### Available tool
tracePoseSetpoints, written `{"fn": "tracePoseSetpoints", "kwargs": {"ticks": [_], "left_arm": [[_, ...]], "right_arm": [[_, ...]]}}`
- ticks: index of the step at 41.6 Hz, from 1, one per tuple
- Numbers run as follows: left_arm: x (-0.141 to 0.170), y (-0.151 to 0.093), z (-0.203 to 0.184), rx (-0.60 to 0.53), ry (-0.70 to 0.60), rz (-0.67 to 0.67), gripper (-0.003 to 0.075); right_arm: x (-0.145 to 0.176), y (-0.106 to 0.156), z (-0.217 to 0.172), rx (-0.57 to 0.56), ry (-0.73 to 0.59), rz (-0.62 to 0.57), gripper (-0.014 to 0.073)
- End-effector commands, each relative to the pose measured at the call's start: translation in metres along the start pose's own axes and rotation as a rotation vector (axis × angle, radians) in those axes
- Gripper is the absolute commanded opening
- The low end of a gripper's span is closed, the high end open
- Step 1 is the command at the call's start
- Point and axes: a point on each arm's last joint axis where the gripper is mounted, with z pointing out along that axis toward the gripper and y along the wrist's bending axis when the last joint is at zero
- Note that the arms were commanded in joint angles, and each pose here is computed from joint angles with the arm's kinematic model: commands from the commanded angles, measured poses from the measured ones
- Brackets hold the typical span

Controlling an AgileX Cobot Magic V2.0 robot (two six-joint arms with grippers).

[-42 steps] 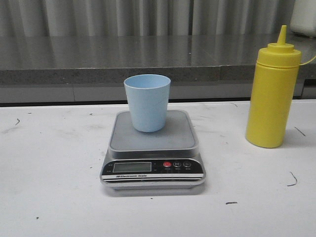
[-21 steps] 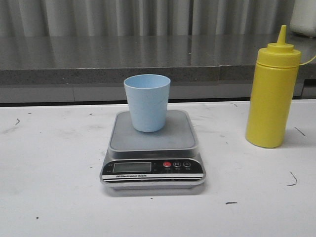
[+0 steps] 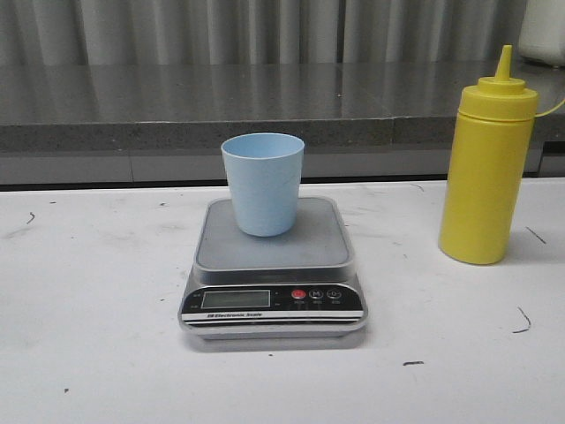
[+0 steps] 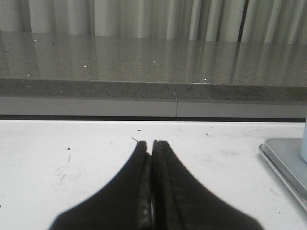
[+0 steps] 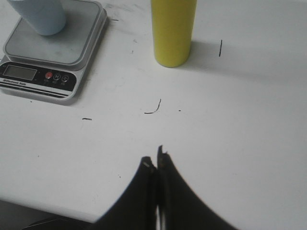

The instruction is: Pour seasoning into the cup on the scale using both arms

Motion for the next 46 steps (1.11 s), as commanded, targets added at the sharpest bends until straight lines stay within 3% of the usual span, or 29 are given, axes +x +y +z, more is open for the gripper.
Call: {"fn": "tracePoseSetpoints", "kwargs": {"ticks": [1, 46], "left_arm": [[-0.0024, -0.0001, -0.0006, 0.005, -0.094, -0.017, -0.0020], [-0.0042, -0.0004, -0.0008, 0.010, -0.114, -0.012, -0.0020]], "right_arm": [[-0.0128, 0.0010, -0.0058, -0.004, -0.085, -0.022, -0.0122], [-0.0127, 0.0010, -0.0058, -0.004, -0.084, -0.022, -0.0122]]}}
